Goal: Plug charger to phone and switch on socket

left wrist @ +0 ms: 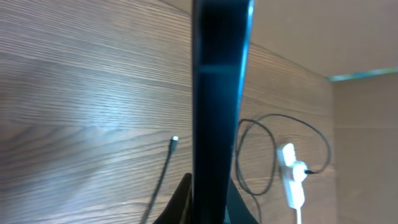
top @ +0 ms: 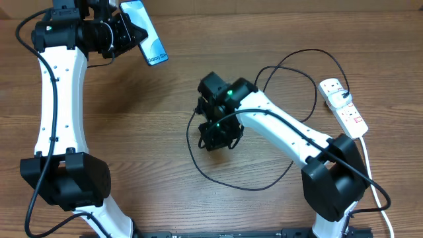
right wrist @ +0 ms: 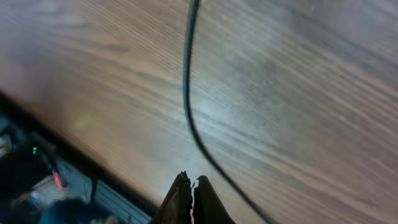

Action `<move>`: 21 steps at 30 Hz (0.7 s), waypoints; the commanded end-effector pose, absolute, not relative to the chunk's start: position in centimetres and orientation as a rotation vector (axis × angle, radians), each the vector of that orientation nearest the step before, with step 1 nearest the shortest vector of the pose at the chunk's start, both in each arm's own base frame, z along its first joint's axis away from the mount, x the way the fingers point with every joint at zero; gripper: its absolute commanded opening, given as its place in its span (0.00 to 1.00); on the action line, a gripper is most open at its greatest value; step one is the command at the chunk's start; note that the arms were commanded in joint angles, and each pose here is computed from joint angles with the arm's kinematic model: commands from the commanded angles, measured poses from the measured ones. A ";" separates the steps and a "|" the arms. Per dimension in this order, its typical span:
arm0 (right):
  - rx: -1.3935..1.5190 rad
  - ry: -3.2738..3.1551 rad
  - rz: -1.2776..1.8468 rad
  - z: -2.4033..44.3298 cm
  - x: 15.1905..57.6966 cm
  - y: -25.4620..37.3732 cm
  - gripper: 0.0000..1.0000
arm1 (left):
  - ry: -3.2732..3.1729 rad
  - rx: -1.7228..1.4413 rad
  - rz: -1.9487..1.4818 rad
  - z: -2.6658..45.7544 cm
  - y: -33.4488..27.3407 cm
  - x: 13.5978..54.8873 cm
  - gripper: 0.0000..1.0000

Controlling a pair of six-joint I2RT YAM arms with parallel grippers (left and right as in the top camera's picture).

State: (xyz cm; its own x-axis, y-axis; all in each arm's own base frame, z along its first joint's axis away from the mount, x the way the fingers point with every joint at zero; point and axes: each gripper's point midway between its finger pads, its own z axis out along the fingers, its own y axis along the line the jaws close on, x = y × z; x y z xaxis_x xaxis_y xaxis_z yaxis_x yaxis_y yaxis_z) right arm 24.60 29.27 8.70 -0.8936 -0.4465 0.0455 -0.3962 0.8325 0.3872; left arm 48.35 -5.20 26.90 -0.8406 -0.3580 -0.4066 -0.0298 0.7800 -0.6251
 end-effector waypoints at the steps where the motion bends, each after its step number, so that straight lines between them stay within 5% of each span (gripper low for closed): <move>1: 0.489 -2.932 -0.611 8.3 25.3 30.1 0.24 | 2.436 -0.263 -0.775 27.5 -4.5 48.6 0.04; 2: 0.468 -2.948 -0.628 8.1 25.7 30.4 0.52 | 2.439 -0.264 -0.774 27.5 -4.5 48.6 0.04; 3: 0.469 -2.965 -0.640 7.9 26.1 30.7 0.69 | 2.442 -0.266 -0.775 27.4 -4.5 48.5 0.04; 5: 0.441 -3.014 -0.618 7.4 26.9 30.9 0.82 | 2.447 -0.269 -0.776 27.3 -4.5 48.4 0.04; 21: 0.390 -3.091 -0.081 -0.2 23.7 31.4 0.70 | 2.460 -0.276 -0.779 27.2 -4.5 48.2 0.04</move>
